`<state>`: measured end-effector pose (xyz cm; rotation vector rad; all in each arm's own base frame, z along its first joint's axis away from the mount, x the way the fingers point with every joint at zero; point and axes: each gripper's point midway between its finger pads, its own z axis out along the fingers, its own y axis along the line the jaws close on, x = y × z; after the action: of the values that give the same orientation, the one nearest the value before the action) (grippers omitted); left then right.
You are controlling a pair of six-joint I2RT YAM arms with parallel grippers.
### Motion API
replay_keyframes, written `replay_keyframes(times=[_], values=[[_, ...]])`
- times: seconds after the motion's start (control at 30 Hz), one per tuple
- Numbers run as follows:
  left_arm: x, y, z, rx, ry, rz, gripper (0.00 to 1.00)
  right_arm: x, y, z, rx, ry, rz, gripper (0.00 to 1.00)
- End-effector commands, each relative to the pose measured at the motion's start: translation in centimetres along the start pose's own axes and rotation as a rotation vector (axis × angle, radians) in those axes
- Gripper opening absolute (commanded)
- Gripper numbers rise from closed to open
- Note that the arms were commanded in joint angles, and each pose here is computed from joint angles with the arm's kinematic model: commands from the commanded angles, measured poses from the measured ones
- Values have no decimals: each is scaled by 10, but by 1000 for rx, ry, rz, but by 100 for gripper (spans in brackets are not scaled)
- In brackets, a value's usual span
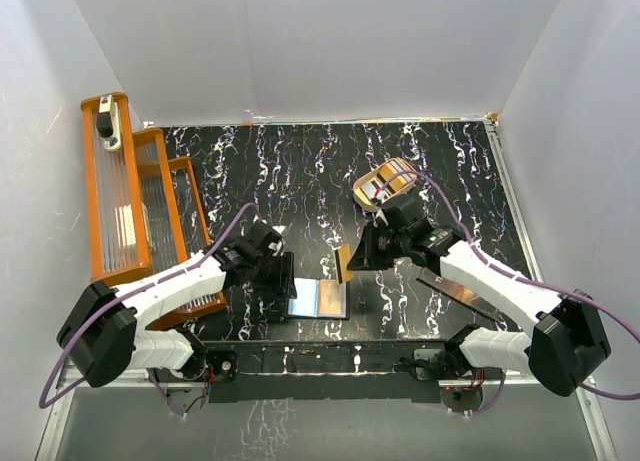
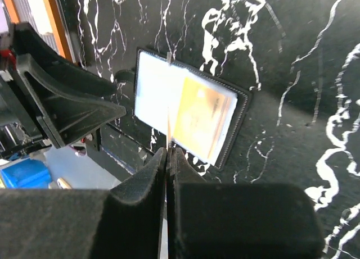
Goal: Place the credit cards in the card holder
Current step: Insert the credit card into the card holder.
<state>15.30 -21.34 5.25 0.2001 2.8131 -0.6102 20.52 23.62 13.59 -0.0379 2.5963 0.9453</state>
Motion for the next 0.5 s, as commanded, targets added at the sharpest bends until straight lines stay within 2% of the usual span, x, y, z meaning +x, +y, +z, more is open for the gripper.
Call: replay_keyframes(times=[0.0, 0.23, 0.47], values=[[0, -5, 3, 27, 3, -5, 45, 12, 28, 16, -112, 6, 42, 0], [7, -4, 7, 33, 30, -6, 27, 30, 31, 33, -136, 27, 83, 0], [16, -6, 16, 67, 61, -35, 9, 41, 15, 46, -105, 49, 91, 0]])
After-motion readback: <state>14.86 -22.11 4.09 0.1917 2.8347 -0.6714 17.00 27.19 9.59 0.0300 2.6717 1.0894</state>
